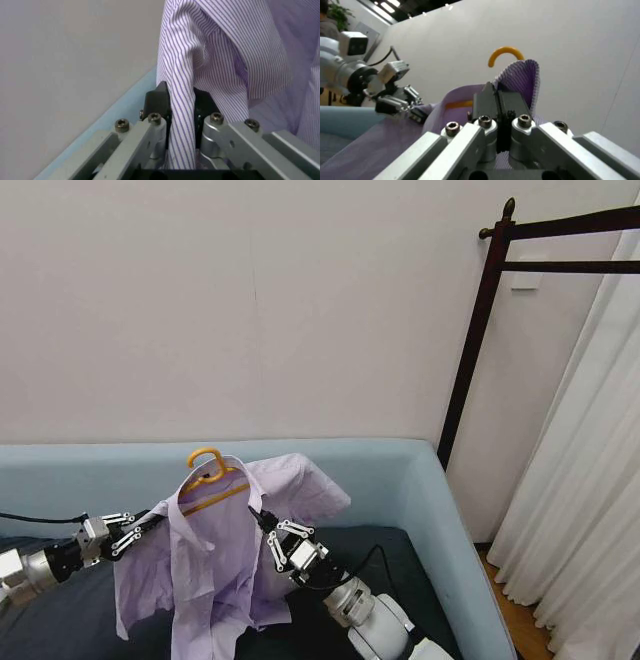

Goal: Pick up the clothes from the sofa and hang them on the clothes hanger.

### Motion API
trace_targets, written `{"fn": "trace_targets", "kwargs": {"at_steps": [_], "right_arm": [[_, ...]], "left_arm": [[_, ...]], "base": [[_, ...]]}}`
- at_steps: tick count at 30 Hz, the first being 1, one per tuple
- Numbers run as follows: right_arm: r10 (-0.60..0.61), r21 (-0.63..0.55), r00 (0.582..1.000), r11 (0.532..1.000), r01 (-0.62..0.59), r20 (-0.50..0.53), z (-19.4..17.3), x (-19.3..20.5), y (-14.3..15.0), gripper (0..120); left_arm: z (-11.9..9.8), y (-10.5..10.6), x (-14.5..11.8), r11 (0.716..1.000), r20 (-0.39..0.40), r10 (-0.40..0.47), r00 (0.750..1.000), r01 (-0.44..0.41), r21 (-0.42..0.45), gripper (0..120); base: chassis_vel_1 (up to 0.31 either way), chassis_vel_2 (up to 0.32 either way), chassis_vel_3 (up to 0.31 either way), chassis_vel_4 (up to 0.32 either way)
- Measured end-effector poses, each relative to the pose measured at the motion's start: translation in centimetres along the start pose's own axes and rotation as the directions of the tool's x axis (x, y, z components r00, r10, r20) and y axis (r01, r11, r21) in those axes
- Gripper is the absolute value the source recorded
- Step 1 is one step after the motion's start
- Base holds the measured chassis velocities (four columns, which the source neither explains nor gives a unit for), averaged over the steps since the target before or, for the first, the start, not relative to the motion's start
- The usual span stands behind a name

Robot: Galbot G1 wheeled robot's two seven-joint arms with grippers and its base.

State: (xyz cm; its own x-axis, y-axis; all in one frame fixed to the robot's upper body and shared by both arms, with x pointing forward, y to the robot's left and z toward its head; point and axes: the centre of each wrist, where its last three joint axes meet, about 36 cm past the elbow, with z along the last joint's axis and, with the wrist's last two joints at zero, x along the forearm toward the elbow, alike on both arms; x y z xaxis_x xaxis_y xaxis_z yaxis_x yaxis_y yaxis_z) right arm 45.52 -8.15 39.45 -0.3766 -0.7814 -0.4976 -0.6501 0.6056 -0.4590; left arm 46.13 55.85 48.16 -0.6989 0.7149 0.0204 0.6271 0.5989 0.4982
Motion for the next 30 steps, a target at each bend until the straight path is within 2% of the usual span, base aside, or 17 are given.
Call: {"fn": "trace_targets", "kwargs": {"at_steps": [3, 7, 11, 12, 14, 15, 16, 18, 19, 20, 21, 24, 25, 26, 27, 30], "right_arm": [[-0.007, 0.006, 1.000, 1.000, 0.007, -0.019, 0.4, 0.5, 0.4, 0], [0.022, 0.045, 0.995, 0.999, -0.018, -0.097, 1.1, 1.6, 1.0, 0], [0.010, 0.082, 0.974, 0.997, 0.009, -0.226, 2.5, 4.2, 1.0, 18], [0.010, 0.082, 0.974, 0.997, 0.009, -0.226, 2.5, 4.2, 1.0, 18], [-0.059, 0.065, 0.966, 0.995, 0.078, -0.252, 3.1, 5.7, 0.3, 30], [-0.110, 0.040, 0.963, 0.992, 0.123, -0.246, 3.2, 6.2, -0.3, 33], [-0.110, 0.040, 0.963, 0.992, 0.123, -0.246, 3.2, 6.2, -0.3, 33], [-0.214, -0.029, 0.955, 0.977, 0.212, -0.207, 3.1, 6.9, -2.2, 43], [-0.253, -0.078, 0.955, 0.967, 0.244, -0.155, 2.4, 6.9, -3.7, 48], [-0.258, -0.103, 0.959, 0.964, 0.247, -0.116, 1.7, 6.7, -4.9, 52], [-0.258, -0.103, 0.959, 0.964, 0.247, -0.116, 1.7, 6.7, -4.9, 52], [-0.166, -0.136, 0.986, 0.977, 0.163, -0.013, -2.2, 5.1, -9.8, 67], [-0.126, -0.147, 0.992, 0.981, 0.124, 0.000, -3.8, 4.5, -11.8, 72], [-0.126, -0.147, 0.992, 0.981, 0.124, 0.000, -3.8, 4.5, -11.8, 72], [-0.112, -0.157, 0.994, 0.981, 0.111, -0.001, -5.2, 4.2, -13.3, 75], [-0.136, -0.204, 0.989, 0.971, 0.122, -0.054, -8.6, 4.1, -17.1, 90]], "left_arm": [[-0.4, 0.1, -0.2, 1.000, 0.017, 0.015, 1.000, -0.015, 0.007, 7], [-1.2, 0.2, -0.4, 0.999, 0.044, 0.048, 0.998, -0.049, 0.022, 7], [-2.5, 1.6, -0.2, 0.995, 0.068, 0.098, 0.993, -0.100, 0.028, 7], [-2.5, 1.6, -0.2, 0.995, 0.068, 0.098, 0.993, -0.100, 0.028, 7], [-3.5, 3.0, 0.1, 0.992, 0.070, 0.121, 0.990, -0.123, 0.019, 7], [-4.0, 3.7, 0.2, 0.991, 0.070, 0.128, 0.989, -0.129, 0.014, 7], [-4.0, 3.7, 0.2, 0.991, 0.070, 0.128, 0.989, -0.129, 0.014, 7], [-5.0, 5.1, 0.5, 0.990, 0.066, 0.144, 0.987, -0.144, 0.004, 7], [-5.8, 6.1, 0.7, 0.987, 0.063, 0.159, 0.985, -0.159, -0.003, 7], [-6.3, 6.7, 0.9, 0.986, 0.060, 0.166, 0.984, -0.166, -0.007, 7], [-6.3, 6.7, 0.9, 0.986, 0.060, 0.166, 0.984, -0.166, -0.007, 7], [-8.2, 8.5, 1.3, 0.976, 0.051, 0.216, 0.975, -0.215, -0.022, 7], [-8.5, 8.8, 1.3, 0.971, 0.043, 0.240, 0.970, -0.239, -0.024, 7], [-8.5, 8.8, 1.3, 0.971, 0.043, 0.240, 0.970, -0.239, -0.024, 7], [-8.7, 8.8, 1.3, 0.966, 0.039, 0.259, 0.965, -0.258, -0.026, 7], [-8.9, 8.7, 1.1, 0.948, 0.024, 0.316, 0.948, -0.315, -0.038, 7]], "base": [[0.000, 0.000, 0.000, 0.000], [0.000, 0.000, 0.000, 0.000], [0.000, 0.000, 0.000, 0.000], [0.000, 0.000, 0.000, 0.000], [0.000, 0.000, 0.000, 0.000], [0.000, 0.000, 0.000, 0.000], [0.000, 0.000, 0.000, 0.000], [0.000, 0.000, 0.000, 0.000], [0.000, 0.000, 0.000, 0.000], [0.000, 0.000, 0.000, 0.000], [0.000, 0.000, 0.000, 0.000], [0.000, 0.000, 0.000, 0.000], [0.000, 0.000, 0.000, 0.000], [0.000, 0.000, 0.000, 0.000], [0.000, 0.000, 0.000, 0.000], [0.000, 0.000, 0.000, 0.000]]}}
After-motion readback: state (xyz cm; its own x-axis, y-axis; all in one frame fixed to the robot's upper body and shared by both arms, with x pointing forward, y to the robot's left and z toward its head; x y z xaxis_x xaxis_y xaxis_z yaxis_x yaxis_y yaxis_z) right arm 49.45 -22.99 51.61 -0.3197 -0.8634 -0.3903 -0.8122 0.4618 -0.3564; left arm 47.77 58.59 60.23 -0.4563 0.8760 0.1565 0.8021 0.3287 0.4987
